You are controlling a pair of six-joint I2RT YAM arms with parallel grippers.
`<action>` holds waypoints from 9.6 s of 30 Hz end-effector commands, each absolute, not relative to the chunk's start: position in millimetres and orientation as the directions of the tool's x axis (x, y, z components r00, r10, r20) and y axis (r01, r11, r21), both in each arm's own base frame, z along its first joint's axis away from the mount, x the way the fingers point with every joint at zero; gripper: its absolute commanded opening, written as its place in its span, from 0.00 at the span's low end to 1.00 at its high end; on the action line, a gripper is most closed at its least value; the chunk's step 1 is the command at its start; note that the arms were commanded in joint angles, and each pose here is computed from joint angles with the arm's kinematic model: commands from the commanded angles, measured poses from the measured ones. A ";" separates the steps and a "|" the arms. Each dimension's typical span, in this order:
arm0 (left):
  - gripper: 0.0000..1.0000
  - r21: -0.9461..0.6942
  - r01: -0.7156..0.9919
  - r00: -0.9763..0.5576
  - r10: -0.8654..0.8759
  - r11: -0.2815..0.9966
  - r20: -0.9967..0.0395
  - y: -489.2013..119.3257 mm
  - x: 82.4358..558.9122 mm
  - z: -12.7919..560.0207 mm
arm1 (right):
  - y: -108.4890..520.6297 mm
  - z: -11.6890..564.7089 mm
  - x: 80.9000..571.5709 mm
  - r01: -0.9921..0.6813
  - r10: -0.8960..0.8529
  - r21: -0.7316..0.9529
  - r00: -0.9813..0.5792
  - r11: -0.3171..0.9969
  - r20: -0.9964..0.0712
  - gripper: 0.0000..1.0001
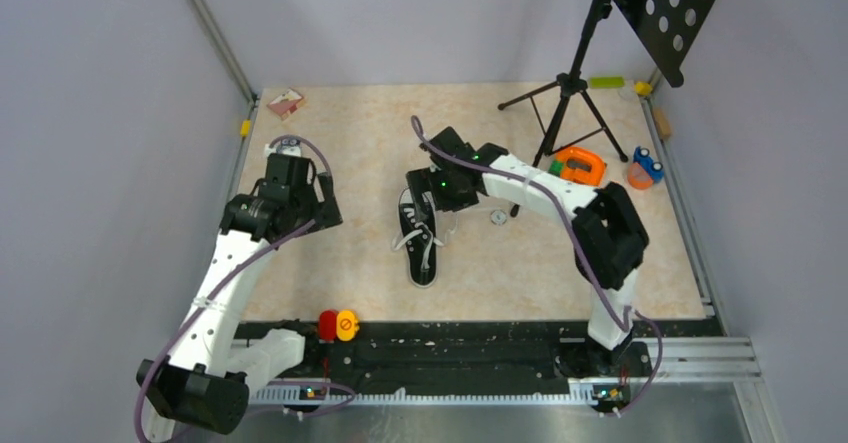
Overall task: Tie the shoes
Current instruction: Cross the shoelace with the shoelace.
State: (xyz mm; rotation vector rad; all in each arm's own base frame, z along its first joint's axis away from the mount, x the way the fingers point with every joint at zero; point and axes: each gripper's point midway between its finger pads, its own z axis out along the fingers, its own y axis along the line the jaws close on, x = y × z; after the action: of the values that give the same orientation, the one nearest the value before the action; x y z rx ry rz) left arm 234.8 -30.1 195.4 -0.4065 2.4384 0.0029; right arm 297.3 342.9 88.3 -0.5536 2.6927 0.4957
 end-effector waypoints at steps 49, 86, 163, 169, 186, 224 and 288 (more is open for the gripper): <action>0.00 -0.357 -0.420 -0.855 -0.496 0.834 -0.151 -153.6 274.5 7.7 | 270.5 60.9 342.3 0.229 0.319 0.227 -0.760 0.947 -0.566 0.55; 0.67 -0.350 -0.226 -0.886 -0.341 0.909 -0.314 -151.2 294.1 95.5 | 260.5 139.5 310.9 0.065 0.317 0.390 -0.709 0.919 -0.629 0.00; 0.44 -0.152 -0.298 -0.893 -0.332 0.942 -0.305 -152.9 265.2 -0.7 | 242.5 130.5 265.4 0.039 0.320 0.445 -0.751 0.895 -0.577 0.00; 0.00 -0.125 -0.244 -0.893 -0.273 0.962 -0.357 -151.4 279.7 18.9 | 237.5 132.6 263.9 0.045 0.317 0.432 -0.748 0.901 -0.584 0.00; 0.00 -0.292 -0.024 -0.692 -0.226 0.956 -0.686 -159.3 298.0 169.9 | 225.6 122.2 257.7 0.092 0.354 0.432 -0.736 0.897 -0.578 0.00; 0.44 -0.390 -0.433 -0.779 -0.555 0.813 -0.290 -155.4 254.9 19.7 | 212.5 114.4 247.4 0.107 0.355 0.419 -0.735 0.902 -0.578 0.00; 0.21 -0.432 -0.084 -0.816 -0.311 0.898 -0.487 -155.4 278.2 137.5 | 231.5 143.6 274.0 -0.012 0.303 0.445 -0.715 0.895 -0.630 0.54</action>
State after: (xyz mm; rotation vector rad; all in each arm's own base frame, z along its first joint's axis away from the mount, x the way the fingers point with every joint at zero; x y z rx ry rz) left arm 266.6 -172.3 139.2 -0.1004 2.5206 -0.4607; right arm 266.8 219.5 135.7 0.2939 2.3307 0.4912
